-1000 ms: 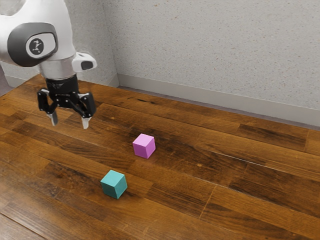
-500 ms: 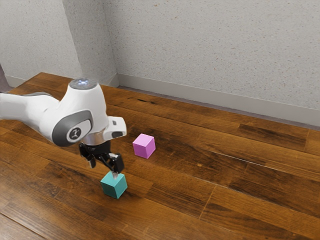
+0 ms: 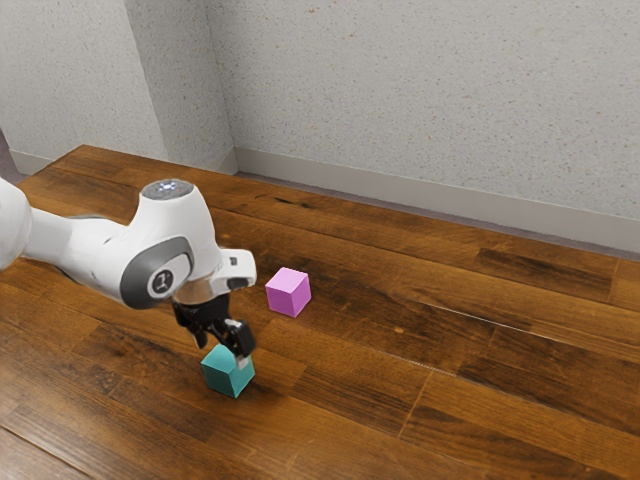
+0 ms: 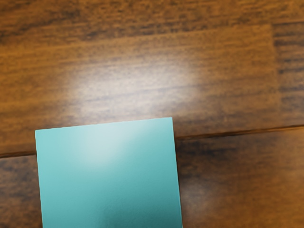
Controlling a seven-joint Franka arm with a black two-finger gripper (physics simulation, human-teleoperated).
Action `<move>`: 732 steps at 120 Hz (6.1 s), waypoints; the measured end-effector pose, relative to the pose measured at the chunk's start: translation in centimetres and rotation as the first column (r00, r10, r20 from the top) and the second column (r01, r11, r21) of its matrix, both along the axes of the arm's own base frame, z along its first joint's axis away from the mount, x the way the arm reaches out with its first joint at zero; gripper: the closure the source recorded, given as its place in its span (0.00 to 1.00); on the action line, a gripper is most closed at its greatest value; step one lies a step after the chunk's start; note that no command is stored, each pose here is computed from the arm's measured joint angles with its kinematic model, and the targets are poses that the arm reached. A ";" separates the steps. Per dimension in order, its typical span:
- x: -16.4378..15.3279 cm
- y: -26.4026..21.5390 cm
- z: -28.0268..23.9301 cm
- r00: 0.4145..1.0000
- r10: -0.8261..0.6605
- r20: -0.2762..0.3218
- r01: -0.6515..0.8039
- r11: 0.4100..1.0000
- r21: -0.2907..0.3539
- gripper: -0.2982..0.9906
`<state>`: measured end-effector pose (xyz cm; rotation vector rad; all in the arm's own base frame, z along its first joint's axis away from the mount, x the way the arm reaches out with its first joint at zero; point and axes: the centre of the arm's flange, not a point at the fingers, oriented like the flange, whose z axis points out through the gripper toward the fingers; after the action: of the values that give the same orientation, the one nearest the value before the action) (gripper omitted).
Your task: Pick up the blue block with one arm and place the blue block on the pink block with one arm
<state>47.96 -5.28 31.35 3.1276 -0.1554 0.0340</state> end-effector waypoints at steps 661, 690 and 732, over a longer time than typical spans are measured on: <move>23.8 2.7 2.1 0.999 -0.037 -0.002 0.037 0.999 -0.035 0.50; 23.7 2.7 2.2 0.999 -0.041 -0.001 0.041 0.999 -0.034 0.50; 23.5 3.0 2.1 0.999 -0.040 -0.006 0.039 0.999 -0.032 0.50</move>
<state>71.44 -2.24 33.50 3.0917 -0.2145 0.0254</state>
